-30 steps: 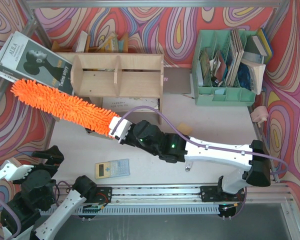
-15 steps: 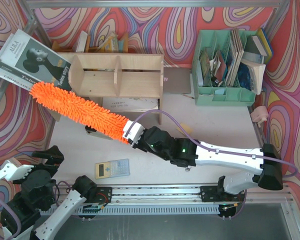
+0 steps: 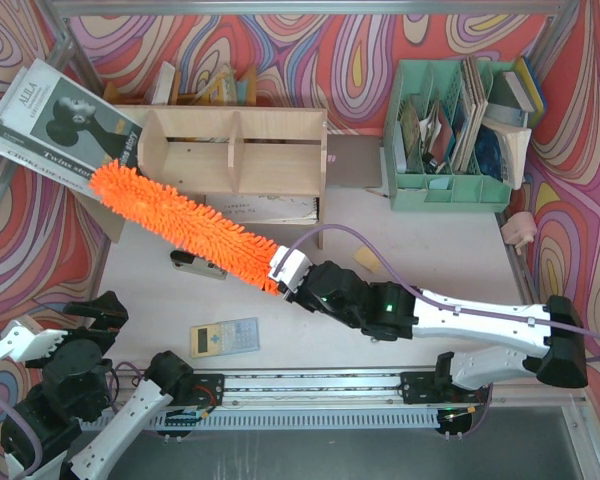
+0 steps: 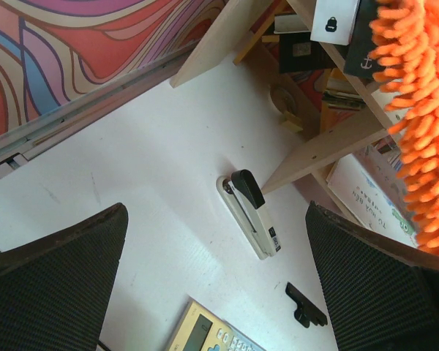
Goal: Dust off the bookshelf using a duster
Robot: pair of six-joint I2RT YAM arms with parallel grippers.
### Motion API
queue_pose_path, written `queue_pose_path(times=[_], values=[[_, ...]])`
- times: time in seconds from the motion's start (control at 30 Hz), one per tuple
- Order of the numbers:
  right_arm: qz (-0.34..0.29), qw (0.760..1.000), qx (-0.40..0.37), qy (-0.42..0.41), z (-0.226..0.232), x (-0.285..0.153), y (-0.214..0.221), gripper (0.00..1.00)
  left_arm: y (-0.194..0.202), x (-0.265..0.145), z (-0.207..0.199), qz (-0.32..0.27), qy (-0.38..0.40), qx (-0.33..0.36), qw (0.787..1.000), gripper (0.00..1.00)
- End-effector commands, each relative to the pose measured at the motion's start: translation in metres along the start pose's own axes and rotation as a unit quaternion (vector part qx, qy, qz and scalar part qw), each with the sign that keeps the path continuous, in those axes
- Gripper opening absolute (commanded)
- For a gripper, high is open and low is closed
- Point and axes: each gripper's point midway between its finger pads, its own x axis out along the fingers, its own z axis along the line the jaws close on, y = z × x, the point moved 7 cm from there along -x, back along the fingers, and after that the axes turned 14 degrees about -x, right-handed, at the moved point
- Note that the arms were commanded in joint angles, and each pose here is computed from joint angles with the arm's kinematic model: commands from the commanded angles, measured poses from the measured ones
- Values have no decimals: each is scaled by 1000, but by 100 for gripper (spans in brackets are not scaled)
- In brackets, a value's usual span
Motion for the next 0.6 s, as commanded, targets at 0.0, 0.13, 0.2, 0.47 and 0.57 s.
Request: queue_pose_path(times=[0.0,0.13,0.2,0.47,0.57], values=[[-6,995,66,70,-24,-14,-3,0,0,2,0,-6,-2,8,1000,98],[-39,995,73,49,-29,-22,-22,0,1,2,0,-5,-3,10,1000,98],[-70,994,79,40,-35,-28,-39,0,1,2,0,-4,-3,10,1000,98],[-157,982,99,33,-53,-33,-97,0,1,2,0,-5,-3,8,1000,98],[-181,976,120,24,-53,-28,-114,0,1,2,0,-6,-3,7,1000,98]])
